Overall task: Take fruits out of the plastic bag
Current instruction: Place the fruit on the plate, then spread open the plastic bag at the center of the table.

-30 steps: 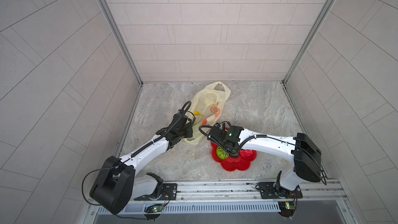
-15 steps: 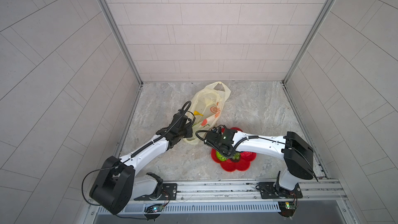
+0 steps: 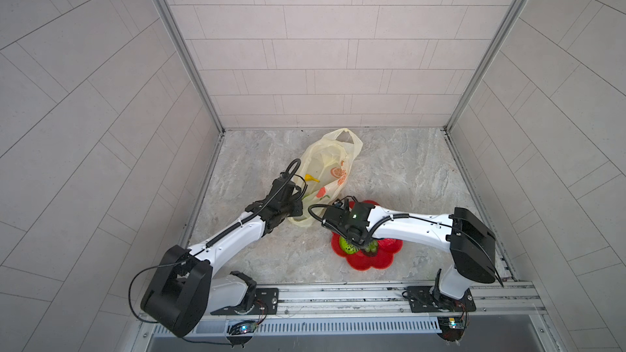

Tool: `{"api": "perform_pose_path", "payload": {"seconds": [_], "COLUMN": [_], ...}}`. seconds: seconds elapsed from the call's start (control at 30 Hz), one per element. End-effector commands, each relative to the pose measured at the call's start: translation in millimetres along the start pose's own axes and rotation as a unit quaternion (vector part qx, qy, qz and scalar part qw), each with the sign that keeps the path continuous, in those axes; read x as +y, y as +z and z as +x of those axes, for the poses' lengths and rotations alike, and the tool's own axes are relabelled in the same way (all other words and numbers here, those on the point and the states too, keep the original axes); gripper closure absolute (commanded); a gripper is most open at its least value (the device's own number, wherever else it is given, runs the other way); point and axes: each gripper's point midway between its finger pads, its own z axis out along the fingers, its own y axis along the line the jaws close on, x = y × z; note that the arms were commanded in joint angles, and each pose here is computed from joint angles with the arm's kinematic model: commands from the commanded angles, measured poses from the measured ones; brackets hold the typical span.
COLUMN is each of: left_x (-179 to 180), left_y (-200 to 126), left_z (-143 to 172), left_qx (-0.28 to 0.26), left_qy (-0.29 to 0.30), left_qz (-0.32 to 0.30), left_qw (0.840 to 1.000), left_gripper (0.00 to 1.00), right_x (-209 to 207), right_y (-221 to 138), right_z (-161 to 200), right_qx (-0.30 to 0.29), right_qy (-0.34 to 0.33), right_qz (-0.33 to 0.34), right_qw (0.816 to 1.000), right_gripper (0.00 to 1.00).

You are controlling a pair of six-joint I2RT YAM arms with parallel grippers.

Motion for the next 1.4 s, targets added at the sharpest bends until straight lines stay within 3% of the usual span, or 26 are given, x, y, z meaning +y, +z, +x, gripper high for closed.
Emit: {"api": "perform_pose_path", "payload": {"seconds": [0.0,0.17,0.33,0.63,0.77,0.93,1.1,1.37], "left_x": [-2,3,7,-1,-1,2,14,24], "left_y": [-8,-11,-8,1,3,-2,-2,9], "left_z": [-11,-12,-10,-3,-1,-2,-1,5], "left_qx": [-0.02,-0.03,-0.026,-0.006,0.0,-0.007,-0.009,0.019], "left_qy": [0.004,-0.005,-0.015,-0.026,-0.03,-0.03,-0.036,-0.053], "left_qz": [-0.003,-0.011,-0.023,0.0,-0.001,-0.006,-0.037,-0.056], "left_qw": [1.0,0.999,0.999,1.0,1.0,0.999,0.999,0.997], "left_gripper": [0.92,0.92,0.92,0.85,0.69,0.54,0.41,0.3], "right_x": [-12,-32,-29,-18,-15,-11,-11,-3], "right_y": [-25,-56,-76,-47,-17,13,34,42], "right_z": [-8,-25,-73,-175,-208,-222,-206,-175], "right_qx": [-0.026,-0.071,-0.149,-0.175,-0.15,-0.139,-0.109,-0.088], "right_qy": [0.02,0.039,0.078,0.178,0.19,0.184,0.171,0.157], "right_qz": [-0.002,0.006,-0.025,-0.092,-0.103,-0.078,-0.055,-0.071], "right_qw": [0.999,0.997,0.985,0.964,0.965,0.97,0.978,0.981], "right_gripper": [0.34,0.32,0.27,0.25,0.26,0.26,0.27,0.29]}}
